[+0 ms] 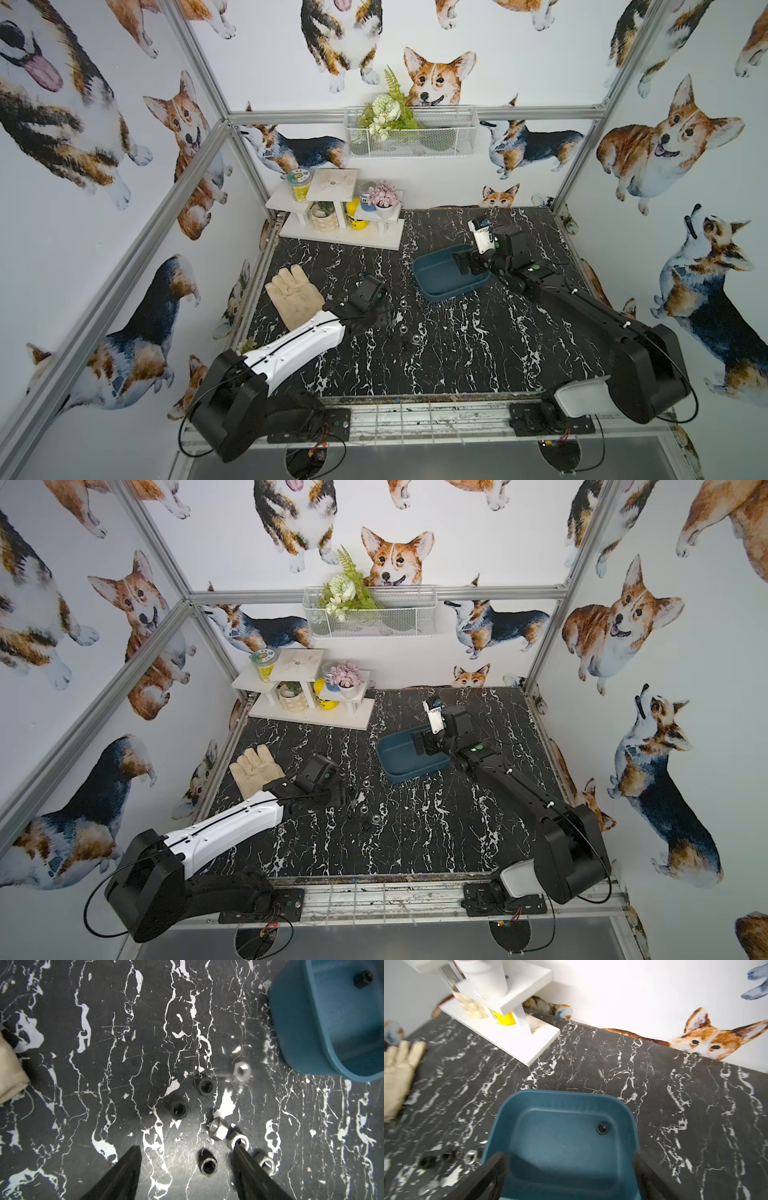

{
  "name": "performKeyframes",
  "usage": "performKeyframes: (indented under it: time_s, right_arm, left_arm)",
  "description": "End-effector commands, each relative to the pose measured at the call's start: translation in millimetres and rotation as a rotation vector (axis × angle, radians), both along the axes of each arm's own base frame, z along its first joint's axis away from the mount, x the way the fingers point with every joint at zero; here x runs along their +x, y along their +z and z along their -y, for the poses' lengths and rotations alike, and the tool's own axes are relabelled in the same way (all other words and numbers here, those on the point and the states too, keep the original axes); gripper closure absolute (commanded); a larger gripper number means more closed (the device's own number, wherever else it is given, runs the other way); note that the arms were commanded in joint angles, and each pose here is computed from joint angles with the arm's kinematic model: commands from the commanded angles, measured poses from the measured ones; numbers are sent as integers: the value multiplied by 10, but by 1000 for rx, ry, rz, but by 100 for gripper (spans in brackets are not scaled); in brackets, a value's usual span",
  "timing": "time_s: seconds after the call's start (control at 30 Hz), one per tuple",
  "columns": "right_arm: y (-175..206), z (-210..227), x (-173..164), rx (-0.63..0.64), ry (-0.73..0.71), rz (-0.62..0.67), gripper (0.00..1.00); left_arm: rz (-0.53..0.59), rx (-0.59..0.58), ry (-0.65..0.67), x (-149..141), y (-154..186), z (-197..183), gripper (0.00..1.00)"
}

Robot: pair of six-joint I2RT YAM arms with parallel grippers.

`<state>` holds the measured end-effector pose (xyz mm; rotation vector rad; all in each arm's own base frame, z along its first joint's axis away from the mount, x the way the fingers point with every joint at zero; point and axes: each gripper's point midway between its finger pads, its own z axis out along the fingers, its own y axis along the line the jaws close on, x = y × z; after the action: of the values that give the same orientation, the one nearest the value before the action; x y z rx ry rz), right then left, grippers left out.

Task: Put the nuts on the desktop into the storage box
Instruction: Pick up the nut from the center of the board.

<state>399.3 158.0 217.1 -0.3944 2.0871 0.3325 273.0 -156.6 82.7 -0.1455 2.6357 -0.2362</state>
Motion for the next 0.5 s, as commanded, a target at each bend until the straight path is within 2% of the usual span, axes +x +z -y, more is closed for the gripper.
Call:
performKeyframes:
  time_s: [0.0,0.07,0.17,0.33,0.47]
  right_arm:
    - [-34,-297,-308,197,219,-130,0]
    - [-181,-310,-344,250,209,-223,0]
    - [-370,-337,-358,258,180,-322,0]
    - [-466,-373,-395,115,106,-291,0]
    - [-426,-381,-430,91,79,-268,0]
  left_arm:
    - [-29,39,14,68,-96,-14,31]
    - [-45,55,26,125,-162,-13,34]
    - [-79,70,32,179,-278,5,37]
    - [-153,61,32,186,-518,53,41]
    - [-175,67,47,207,-628,52,45]
